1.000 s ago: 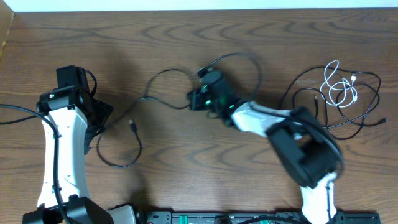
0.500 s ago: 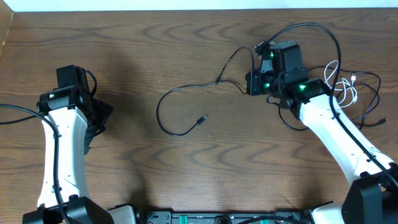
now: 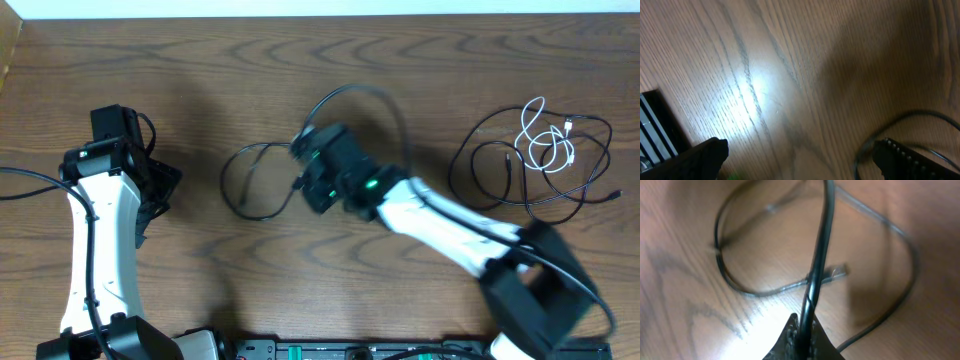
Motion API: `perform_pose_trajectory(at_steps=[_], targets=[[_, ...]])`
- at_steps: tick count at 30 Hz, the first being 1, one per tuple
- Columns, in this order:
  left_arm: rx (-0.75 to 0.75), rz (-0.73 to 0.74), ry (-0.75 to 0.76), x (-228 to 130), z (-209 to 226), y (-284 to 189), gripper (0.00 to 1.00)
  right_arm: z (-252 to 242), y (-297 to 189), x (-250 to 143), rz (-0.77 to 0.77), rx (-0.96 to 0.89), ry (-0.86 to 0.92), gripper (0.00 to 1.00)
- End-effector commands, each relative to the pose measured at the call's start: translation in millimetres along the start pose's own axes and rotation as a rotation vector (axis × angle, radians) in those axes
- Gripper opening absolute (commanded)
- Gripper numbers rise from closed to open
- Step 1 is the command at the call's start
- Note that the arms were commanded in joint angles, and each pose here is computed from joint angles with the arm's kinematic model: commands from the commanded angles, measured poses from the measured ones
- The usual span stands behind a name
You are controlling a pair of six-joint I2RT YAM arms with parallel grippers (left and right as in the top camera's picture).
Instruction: Untangle cables
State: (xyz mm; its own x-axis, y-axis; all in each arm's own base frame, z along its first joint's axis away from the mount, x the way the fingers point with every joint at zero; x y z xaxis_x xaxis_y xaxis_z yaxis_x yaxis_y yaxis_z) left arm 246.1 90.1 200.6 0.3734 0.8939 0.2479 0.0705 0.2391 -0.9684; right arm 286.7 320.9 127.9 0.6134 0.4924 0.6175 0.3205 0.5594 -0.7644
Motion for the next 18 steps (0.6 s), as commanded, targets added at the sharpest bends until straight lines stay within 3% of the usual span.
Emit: perform_pose_trajectory(at_steps=[1, 3, 4, 6, 13, 18], targets=[[0.007, -0.003, 0.005, 1, 1, -1, 0.98, 21, 35, -20, 0.048, -0.011, -0.105, 0.25], [0.007, -0.003, 0.005, 1, 1, -1, 0.98, 31, 49, -28, 0.057, 0.006, -0.127, 0.44], [0.007, -0.003, 0.004, 1, 1, -1, 0.98, 35, 53, -29, 0.054, 0.013, -0.134, 0.58], [0.007, -0.003, 0.005, 1, 1, -1, 0.98, 46, 60, -26, 0.016, 0.040, -0.151, 0.72], [0.007, -0.003, 0.005, 1, 1, -1, 0.98, 74, 62, -13, -0.093, 0.084, -0.205, 0.86], [0.007, -0.003, 0.005, 1, 1, -1, 0.98, 74, 83, -32, -0.052, 0.082, -0.343, 0.86]])
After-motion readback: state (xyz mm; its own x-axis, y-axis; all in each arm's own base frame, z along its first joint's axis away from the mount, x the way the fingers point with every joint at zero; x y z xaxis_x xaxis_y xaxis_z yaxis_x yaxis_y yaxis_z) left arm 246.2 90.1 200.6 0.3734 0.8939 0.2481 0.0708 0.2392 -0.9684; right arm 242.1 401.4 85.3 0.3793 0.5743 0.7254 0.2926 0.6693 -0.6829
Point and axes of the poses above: each gripper's point midway between its finger pads, its own y axis out along the fingers, its own z axis along the line the jaws close on, x = y × z, the point moved 7 cm from there along -y, back along the fingers, and after that the axes turned 1 degree about -y, right-handed, at the moved point
